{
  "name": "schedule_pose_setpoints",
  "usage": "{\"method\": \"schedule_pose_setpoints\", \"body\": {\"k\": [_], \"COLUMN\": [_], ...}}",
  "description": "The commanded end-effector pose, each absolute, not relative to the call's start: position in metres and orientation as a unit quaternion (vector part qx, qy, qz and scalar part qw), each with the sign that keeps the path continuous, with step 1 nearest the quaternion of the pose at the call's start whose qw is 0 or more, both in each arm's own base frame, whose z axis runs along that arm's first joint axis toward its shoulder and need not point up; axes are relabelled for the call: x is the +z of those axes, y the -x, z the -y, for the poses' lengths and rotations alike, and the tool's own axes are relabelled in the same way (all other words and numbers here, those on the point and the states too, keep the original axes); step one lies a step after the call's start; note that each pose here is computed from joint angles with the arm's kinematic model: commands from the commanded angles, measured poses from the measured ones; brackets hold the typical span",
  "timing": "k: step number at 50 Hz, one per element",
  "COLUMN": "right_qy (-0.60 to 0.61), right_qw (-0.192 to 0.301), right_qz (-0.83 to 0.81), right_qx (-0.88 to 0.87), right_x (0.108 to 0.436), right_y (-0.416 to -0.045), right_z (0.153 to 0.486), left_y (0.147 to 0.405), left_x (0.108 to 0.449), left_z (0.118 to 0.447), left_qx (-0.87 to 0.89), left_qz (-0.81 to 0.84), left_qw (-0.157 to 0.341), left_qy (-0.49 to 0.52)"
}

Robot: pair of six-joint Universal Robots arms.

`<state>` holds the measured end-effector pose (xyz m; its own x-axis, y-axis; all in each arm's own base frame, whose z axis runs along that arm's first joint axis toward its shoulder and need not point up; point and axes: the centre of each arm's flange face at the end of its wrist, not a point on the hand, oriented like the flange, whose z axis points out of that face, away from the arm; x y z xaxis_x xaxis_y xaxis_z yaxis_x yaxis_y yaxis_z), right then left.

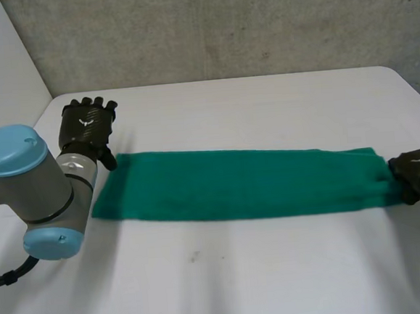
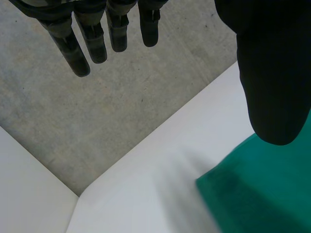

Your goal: Fold the towel.

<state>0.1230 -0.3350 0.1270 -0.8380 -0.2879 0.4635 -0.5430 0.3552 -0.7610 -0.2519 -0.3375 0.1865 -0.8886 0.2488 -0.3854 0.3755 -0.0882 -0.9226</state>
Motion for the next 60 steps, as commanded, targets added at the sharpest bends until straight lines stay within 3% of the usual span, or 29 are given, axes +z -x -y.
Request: {"method": "schedule_pose_setpoints", "body": {"k": [1,10,16,19,22,25,27,31,34,39,45,49,53,58,60], "right_qy": [-0.222,-0.284,-0.327,-0.377,-0.412,-0.471,-0.519,-0.574,-0.596,-0.641,-0.623,-0.555,-0.454,-0.370,-0.354], "right_qw": [0.197,0.314,0.296,0.236,0.194,0.117,0.054,-0.022,-0.053,-0.089,-0.069,-0.047,-0.057,-0.102,-0.099], "right_qz": [0.789,0.731,0.680,0.614,0.580,0.522,0.487,0.442,0.428,0.426,0.451,0.501,0.585,0.684,0.709], "right_qx": [0.538,0.535,0.586,0.652,0.676,0.702,0.700,0.689,0.678,0.632,0.635,0.662,0.670,0.620,0.602], "right_x": [0.157,0.190,0.217,0.247,0.255,0.255,0.240,0.216,0.200,0.142,0.138,0.174,0.201,0.199,0.192], "right_y": [-0.081,-0.057,-0.110,-0.192,-0.235,-0.298,-0.339,-0.385,-0.403,-0.430,-0.429,-0.419,-0.382,-0.332,-0.316], "right_z": [0.358,0.379,0.382,0.365,0.346,0.311,0.283,0.246,0.230,0.202,0.209,0.222,0.251,0.258,0.260], "left_y": [0.248,0.242,0.242,0.240,0.239,0.239,0.238,0.237,0.237,0.237,0.240,0.242,0.255,0.275,0.284], "left_x": [0.189,0.187,0.185,0.190,0.194,0.195,0.195,0.198,0.197,0.194,0.193,0.194,0.198,0.205,0.204], "left_z": [0.333,0.323,0.320,0.317,0.315,0.314,0.313,0.310,0.309,0.306,0.302,0.302,0.297,0.290,0.286], "left_qx": [-0.699,-0.692,-0.687,-0.691,-0.694,-0.694,-0.693,-0.693,-0.691,-0.683,-0.681,-0.684,-0.691,-0.702,-0.702], "left_qz": [-0.675,-0.683,-0.686,-0.684,-0.682,-0.682,-0.684,-0.685,-0.688,-0.696,-0.698,-0.695,-0.685,-0.669,-0.666], "left_qw": [0.047,0.049,0.048,0.048,0.047,0.045,0.045,0.041,0.040,0.033,0.025,0.023,0.009,-0.012,-0.023], "left_qy": [-0.230,-0.230,-0.233,-0.231,-0.227,-0.225,-0.225,-0.222,-0.221,-0.219,-0.220,-0.222,-0.232,-0.245,-0.251]}}
